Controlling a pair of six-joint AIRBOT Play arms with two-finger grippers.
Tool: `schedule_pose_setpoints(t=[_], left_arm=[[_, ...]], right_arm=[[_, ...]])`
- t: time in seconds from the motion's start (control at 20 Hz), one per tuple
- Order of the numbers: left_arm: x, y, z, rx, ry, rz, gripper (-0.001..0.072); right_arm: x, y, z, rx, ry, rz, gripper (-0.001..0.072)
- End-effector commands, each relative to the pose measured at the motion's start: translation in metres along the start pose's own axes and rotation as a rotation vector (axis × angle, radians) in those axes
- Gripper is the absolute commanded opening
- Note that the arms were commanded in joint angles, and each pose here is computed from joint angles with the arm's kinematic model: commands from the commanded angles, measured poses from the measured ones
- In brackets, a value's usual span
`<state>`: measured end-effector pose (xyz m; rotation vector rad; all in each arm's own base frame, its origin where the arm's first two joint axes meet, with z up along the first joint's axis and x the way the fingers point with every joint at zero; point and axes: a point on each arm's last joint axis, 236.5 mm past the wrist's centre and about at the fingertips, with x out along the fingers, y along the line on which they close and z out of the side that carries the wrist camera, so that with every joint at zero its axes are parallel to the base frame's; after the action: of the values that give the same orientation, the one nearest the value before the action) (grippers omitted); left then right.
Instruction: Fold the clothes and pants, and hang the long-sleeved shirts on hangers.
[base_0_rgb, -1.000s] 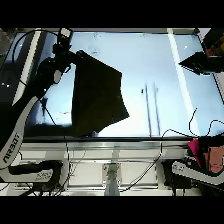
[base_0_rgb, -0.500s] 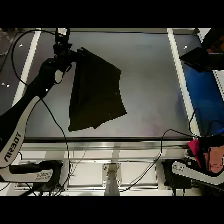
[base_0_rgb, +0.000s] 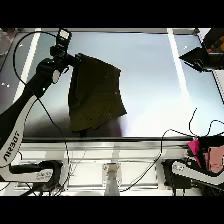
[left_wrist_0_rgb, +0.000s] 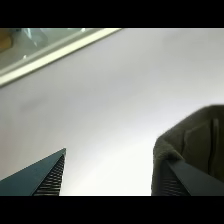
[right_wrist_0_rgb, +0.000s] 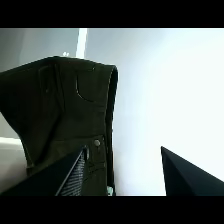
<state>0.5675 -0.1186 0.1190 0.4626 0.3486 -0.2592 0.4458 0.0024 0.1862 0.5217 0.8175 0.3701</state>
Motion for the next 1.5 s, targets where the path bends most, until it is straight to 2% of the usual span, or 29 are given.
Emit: schedule_pose_setpoints(t=[0.0,0.2,0.35,0.5,0.55,0.6,0.65,0.7,0.75,0.8,0.95,1.05,1.25,1.45], left_arm=[[-0.006,-0.004,-0.053,0.038,0.22,-0.036,0.0651],[-0.021,-0.034,-0.082,-0.098,0.372,-0.139,0.065],[-0.035,-0.048,-0.076,-0.191,0.391,-0.196,0.065],[-0.051,-0.044,-0.065,-0.202,0.383,-0.201,0.0648],[-0.055,-0.041,-0.059,-0.201,0.37,-0.197,0.0617],[-0.06,-0.039,-0.052,-0.202,0.354,-0.193,0.0384],[-0.063,-0.036,-0.047,-0.202,0.341,-0.188,0.0069],[-0.067,-0.033,-0.04,-0.202,0.321,-0.181,0.0024],[-0.07,-0.03,-0.035,-0.203,0.305,-0.176,0.0024],[-0.075,-0.028,-0.03,-0.214,0.297,-0.173,0.0024],[-0.095,-0.032,-0.039,-0.315,0.362,-0.188,0.0023],[-0.113,-0.034,-0.059,-0.393,0.401,-0.179,0.0021],[-0.166,-0.055,-0.124,-0.584,0.487,-0.184,0.0021],[-0.223,-0.096,-0.181,-0.811,0.574,-0.25,0.0021]], right_arm=[[0.0,0.0,0.0,-0.001,0.002,0.001,0.0531],[0.001,0.0,-0.001,0.0,0.004,0.001,0.0531],[0.001,0.0,-0.001,-0.001,0.004,0.0,0.0531],[0.001,0.0,-0.001,-0.001,0.005,-0.001,0.053],[0.001,-0.001,0.0,-0.001,0.003,-0.001,0.0526],[0.001,-0.001,0.002,-0.001,-0.008,-0.003,0.052],[0.0,-0.001,0.006,0.0,-0.026,-0.005,0.046],[0.0,-0.001,0.011,0.002,-0.048,-0.005,0.0266],[0.0,0.001,0.017,0.012,-0.069,0.004,0.0046],[0.0,0.002,0.019,0.015,-0.08,0.007,0.0027],[0.005,0.0,-0.013,0.022,0.042,0.019,0.0024],[0.022,0.01,-0.05,0.049,0.134,0.103,0.0023],[0.07,0.034,-0.148,0.189,0.327,0.316,0.0022],[0.097,0.044,-0.243,0.272,0.609,0.39,0.0026]])
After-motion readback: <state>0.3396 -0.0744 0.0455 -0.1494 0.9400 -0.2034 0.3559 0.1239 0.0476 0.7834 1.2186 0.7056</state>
